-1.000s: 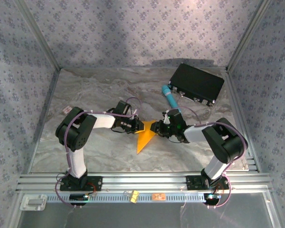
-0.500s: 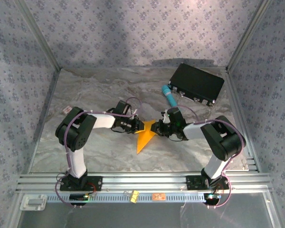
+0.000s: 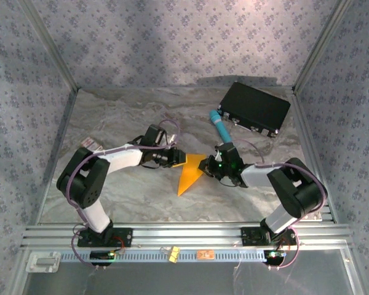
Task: Fold a paper plane with a square sheet of paper (pick it up from the middle)
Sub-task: Fold the wing for the fifth time at the center of the table.
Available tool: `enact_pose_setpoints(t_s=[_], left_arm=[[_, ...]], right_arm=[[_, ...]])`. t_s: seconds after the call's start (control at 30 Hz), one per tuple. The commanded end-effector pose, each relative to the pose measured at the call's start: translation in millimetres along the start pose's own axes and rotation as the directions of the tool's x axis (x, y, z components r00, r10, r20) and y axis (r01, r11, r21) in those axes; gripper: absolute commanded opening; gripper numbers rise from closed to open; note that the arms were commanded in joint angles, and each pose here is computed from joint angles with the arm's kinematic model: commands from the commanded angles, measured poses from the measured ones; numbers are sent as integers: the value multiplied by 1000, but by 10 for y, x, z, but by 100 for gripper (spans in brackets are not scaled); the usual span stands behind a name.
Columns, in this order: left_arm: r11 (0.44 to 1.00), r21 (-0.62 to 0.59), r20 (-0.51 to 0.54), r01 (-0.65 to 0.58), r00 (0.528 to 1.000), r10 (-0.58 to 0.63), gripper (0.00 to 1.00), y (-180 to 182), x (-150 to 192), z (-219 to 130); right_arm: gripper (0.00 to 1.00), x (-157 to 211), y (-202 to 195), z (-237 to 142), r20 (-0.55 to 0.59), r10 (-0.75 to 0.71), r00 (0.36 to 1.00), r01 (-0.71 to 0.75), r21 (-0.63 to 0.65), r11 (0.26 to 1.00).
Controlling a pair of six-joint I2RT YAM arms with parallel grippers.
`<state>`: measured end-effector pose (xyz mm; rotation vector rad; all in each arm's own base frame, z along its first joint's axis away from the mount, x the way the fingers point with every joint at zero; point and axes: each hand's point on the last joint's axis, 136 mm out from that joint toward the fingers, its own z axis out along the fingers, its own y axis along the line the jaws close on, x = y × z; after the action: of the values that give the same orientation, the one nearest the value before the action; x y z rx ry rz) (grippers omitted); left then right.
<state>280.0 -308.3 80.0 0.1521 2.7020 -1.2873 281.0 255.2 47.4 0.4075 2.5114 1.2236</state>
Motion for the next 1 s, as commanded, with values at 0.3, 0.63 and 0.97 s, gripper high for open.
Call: enact_pose_setpoints(t_s=[0.3, 0.63, 0.97], left_arm=[[997, -61, -80, 44, 996, -49, 18, 211, 242, 253], [992, -103, -114, 70, 990, -82, 13, 436, 354, 372], [991, -114, -119, 64, 990, -77, 12, 485, 373, 389]], right_arm=[[10, 74, -28, 40, 63, 57, 996, -59, 21, 998], [16, 125, 88, 72, 0, -10, 1000, 10, -9, 1000], [18, 66, 110, 93, -55, -50, 997, 48, -35, 998]])
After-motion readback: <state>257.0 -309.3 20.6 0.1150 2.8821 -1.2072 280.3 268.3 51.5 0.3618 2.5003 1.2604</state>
